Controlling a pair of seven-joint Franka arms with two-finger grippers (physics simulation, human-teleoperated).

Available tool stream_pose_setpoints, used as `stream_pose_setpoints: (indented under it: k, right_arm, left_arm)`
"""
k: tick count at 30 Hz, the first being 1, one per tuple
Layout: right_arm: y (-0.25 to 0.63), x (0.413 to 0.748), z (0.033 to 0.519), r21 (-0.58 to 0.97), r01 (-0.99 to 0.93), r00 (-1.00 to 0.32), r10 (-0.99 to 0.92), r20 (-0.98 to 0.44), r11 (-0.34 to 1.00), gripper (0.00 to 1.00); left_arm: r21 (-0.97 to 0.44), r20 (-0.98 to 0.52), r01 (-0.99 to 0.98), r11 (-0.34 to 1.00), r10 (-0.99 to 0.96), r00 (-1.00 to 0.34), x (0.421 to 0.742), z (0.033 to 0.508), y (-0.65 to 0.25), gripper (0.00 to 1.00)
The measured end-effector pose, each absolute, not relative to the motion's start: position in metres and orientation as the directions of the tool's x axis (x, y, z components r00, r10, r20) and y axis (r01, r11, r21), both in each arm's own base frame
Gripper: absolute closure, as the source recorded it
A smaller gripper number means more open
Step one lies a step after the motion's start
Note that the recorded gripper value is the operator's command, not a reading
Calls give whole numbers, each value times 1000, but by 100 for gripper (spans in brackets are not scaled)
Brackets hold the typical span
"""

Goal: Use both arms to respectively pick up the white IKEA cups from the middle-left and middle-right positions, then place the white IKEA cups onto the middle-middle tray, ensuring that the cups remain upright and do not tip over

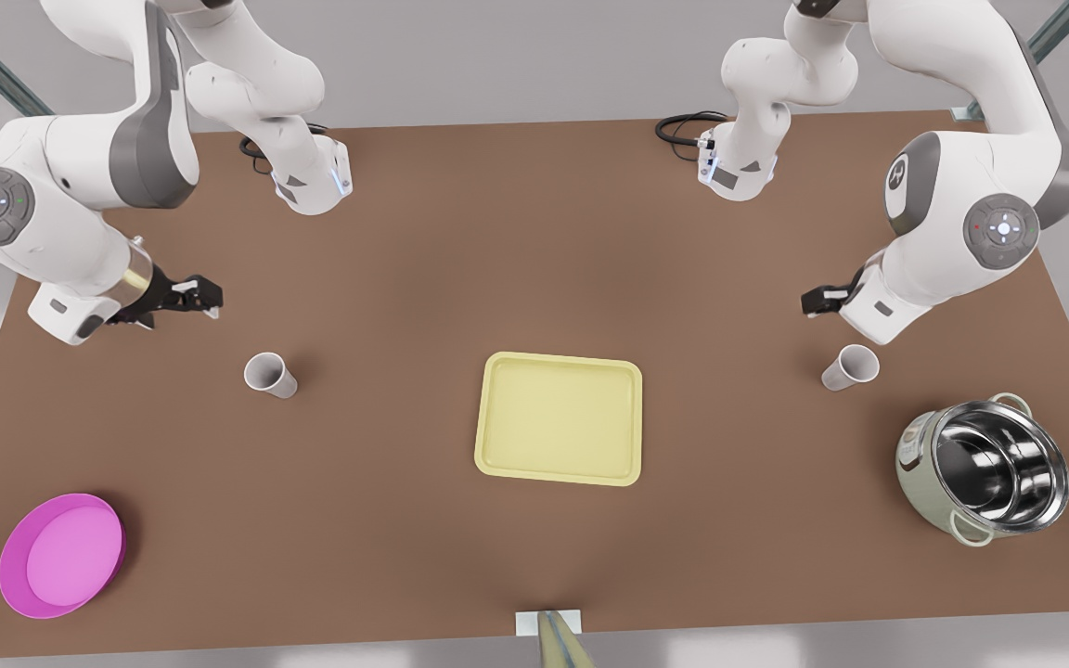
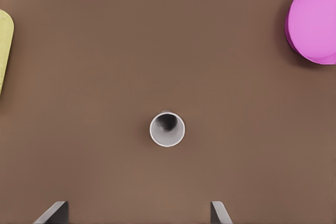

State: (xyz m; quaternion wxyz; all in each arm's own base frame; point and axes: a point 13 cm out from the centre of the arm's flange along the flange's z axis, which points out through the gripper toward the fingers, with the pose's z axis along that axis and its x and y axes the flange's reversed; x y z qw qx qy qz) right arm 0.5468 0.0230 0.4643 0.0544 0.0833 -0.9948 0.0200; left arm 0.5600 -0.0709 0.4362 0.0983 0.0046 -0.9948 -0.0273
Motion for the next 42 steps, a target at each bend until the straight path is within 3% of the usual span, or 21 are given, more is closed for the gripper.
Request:
stream_pose_setpoints:
  k: [4, 8, 10, 15, 20, 27, 28, 30, 31, 37, 42]
  right_arm:
    - [23, 553, 437, -27, -175, -974, -170, 150, 984, 0]
    - [22, 573, 353, -16, -184, -951, -174, 254, 983, 0]
    - [8, 582, 317, -12, -165, -950, -156, 269, 986, 0]
    - [-22, 585, 255, -6, -127, -956, -121, 266, 992, 0]
    - [-24, 570, 218, -5, -135, -965, -131, 229, 991, 0]
    - [-32, 546, 174, -2, -135, -974, -133, 181, 991, 0]
    - [-33, 543, 168, -1, -134, -975, -132, 177, 991, 0]
    - [-37, 541, 159, -1, -130, -978, -128, 165, 991, 0]
    - [-39, 541, 155, -1, -128, -979, -126, 161, 992, 0]
    - [-47, 530, 120, 4, -119, -980, -118, 160, 993, 0]
    - [-46, 534, 110, 4, -126, -981, -125, 148, 992, 2]
  left_arm:
    - [65, 210, -25, 998, -38, -977, 562, 420, -61, 0]
    - [78, 323, -228, 971, -241, -915, 554, 280, 62, 0]
    - [69, 314, -274, 959, -281, -907, 554, 237, 99, 0]
    - [56, 223, -279, 959, -284, -932, 576, 193, 140, 0]
    - [50, 252, -253, 966, -258, -933, 545, 150, 147, 0]
    - [58, 272, -211, 976, -218, -937, 536, 113, 154, 0]
    - [58, 276, -205, 977, -213, -937, 535, 109, 155, 19]
    - [58, 279, -195, 979, -204, -938, 535, 105, 155, 69]
    - [58, 280, -191, 980, -199, -939, 535, 104, 155, 79]
    - [44, 255, -177, 983, -183, -950, 545, 116, 145, 79]
    - [-2, 165, -99, 995, -97, -981, 584, 160, 87, 79]
